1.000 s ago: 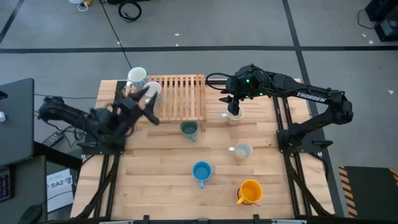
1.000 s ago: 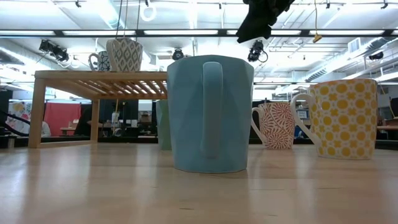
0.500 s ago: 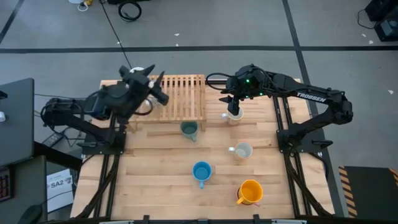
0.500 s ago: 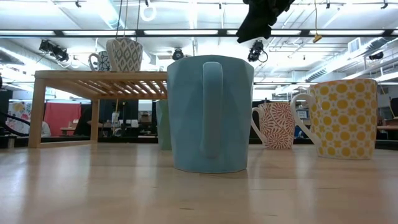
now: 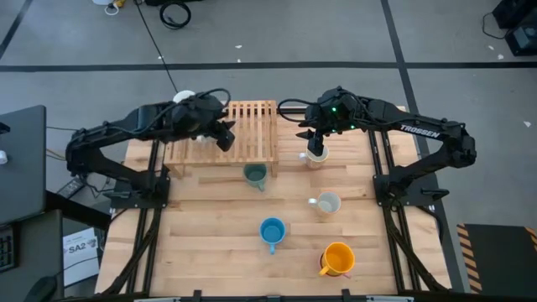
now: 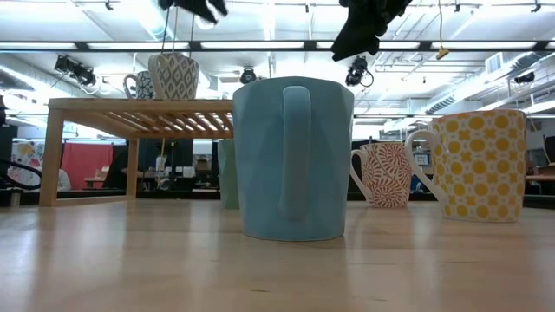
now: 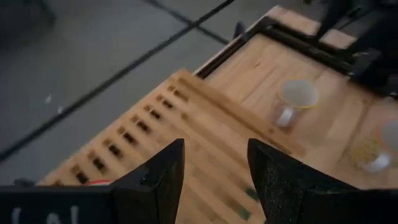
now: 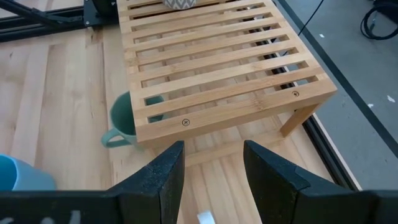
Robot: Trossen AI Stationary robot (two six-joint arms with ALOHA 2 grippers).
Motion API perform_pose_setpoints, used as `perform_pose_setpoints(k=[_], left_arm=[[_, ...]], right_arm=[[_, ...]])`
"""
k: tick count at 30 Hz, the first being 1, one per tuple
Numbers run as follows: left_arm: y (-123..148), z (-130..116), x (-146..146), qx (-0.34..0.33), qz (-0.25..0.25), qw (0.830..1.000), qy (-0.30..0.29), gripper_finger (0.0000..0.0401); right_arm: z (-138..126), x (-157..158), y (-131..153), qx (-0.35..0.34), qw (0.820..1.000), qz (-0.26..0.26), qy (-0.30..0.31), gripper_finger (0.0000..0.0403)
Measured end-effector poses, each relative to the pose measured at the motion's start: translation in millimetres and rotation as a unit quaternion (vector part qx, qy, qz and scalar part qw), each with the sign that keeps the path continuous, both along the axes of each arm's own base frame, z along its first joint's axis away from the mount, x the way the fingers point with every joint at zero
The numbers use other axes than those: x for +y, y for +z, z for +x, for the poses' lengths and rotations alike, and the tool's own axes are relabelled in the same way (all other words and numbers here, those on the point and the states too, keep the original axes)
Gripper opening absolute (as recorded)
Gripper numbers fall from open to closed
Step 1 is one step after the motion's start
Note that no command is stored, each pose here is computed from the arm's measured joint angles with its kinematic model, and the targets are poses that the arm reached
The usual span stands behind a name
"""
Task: Place coffee mugs
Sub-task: Adjust the white-gray patterned mug on the shelf
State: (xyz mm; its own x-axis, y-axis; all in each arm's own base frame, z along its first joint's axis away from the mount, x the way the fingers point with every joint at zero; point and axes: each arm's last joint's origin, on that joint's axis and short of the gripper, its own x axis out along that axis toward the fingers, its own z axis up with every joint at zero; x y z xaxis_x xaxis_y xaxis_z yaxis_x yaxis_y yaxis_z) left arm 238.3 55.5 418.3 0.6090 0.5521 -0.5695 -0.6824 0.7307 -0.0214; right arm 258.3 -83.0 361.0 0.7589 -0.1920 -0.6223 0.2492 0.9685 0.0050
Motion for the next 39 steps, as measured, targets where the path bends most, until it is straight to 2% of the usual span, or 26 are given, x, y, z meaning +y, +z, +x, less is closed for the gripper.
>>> perform_pose_setpoints(k=[4, 11, 13, 29, 39], left_arm=[[-8.2, -3.9, 15.1, 0.029, -0.032, 0.999, 0.021, 0.0183], [-17.4, -4.7, 29.5, 0.040, -0.097, 0.994, 0.042, 0.0183], [-22.2, -7.8, 31.2, 0.066, -0.108, 0.991, 0.049, 0.0183], [-50.1, 12.0, 38.7, 0.155, -0.127, 0.978, 0.059, 0.0179], [-51.6, 11.6, 39.5, 0.165, -0.122, 0.977, 0.066, 0.0115]], right_arm=[[-0.1, 0.1, 0.1, 0.000, 1.000, 0.000, 0.000, 0.0170], [-0.3, 0.2, -0.1, 0.002, 1.000, 0.001, 0.000, 0.0170], [-0.4, 0.2, -0.2, 0.002, 1.000, 0.001, 0.000, 0.0170], [-0.4, 0.2, -0.2, 0.002, 1.000, 0.001, 0.000, 0.0170], [-0.4, 0.2, -0.2, 0.002, 1.000, 0.001, 0.000, 0.0170]])
